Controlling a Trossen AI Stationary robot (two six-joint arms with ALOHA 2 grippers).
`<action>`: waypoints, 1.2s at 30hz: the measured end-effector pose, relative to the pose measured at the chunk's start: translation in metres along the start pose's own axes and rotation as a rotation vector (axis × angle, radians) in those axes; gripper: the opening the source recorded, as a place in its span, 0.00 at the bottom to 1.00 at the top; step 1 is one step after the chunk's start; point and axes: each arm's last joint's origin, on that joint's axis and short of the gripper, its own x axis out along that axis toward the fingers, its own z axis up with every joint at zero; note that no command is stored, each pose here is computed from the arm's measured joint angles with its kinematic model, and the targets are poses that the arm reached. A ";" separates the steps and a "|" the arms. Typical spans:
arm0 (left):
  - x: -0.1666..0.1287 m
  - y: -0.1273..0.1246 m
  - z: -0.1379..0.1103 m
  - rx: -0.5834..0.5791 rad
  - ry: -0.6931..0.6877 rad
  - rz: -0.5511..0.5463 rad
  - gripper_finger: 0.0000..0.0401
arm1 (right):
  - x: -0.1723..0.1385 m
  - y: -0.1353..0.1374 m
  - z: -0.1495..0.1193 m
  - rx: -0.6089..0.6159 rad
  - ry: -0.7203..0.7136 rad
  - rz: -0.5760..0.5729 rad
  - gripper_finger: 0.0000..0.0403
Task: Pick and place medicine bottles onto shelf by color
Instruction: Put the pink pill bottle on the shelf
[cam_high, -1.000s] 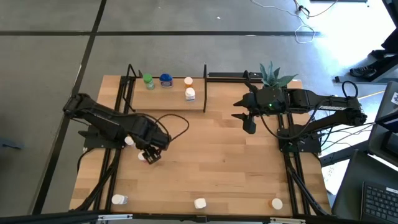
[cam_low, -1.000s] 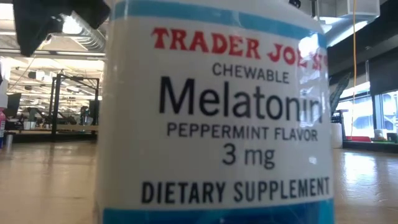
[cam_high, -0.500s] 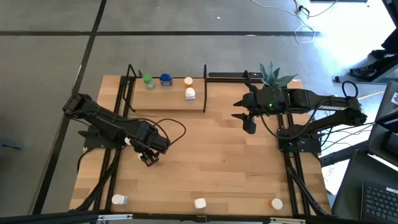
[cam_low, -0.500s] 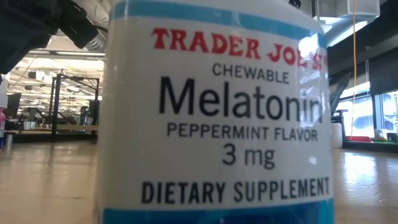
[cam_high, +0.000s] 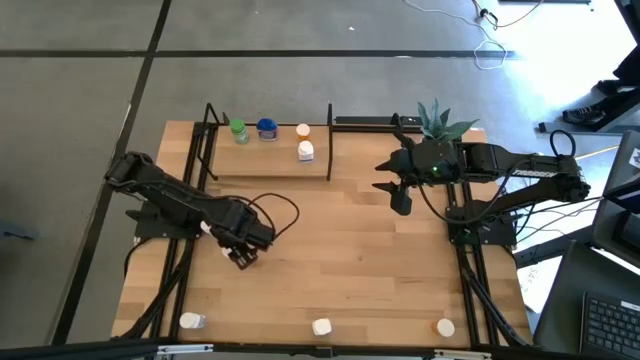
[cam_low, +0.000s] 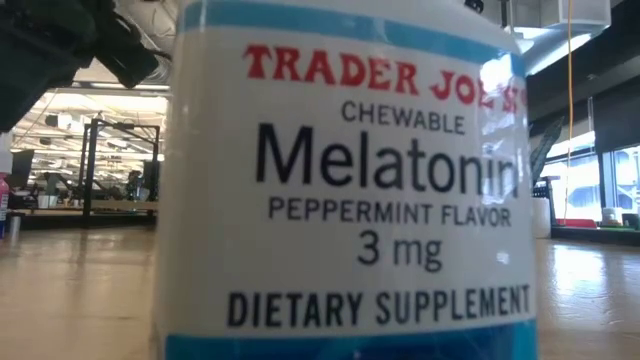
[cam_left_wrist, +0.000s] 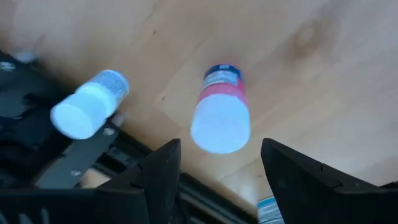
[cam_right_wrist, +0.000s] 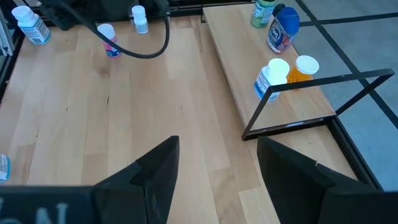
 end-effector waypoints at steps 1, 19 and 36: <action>0.003 0.000 0.000 -0.005 0.003 -0.008 0.54 | 0.000 0.000 0.000 0.001 0.000 0.000 0.54; 0.038 0.005 0.001 0.002 0.021 -0.093 0.54 | 0.000 0.000 0.000 0.000 0.000 0.000 0.54; 0.039 0.007 0.002 0.017 -0.016 -0.065 0.54 | 0.000 0.000 0.000 0.000 0.000 0.000 0.54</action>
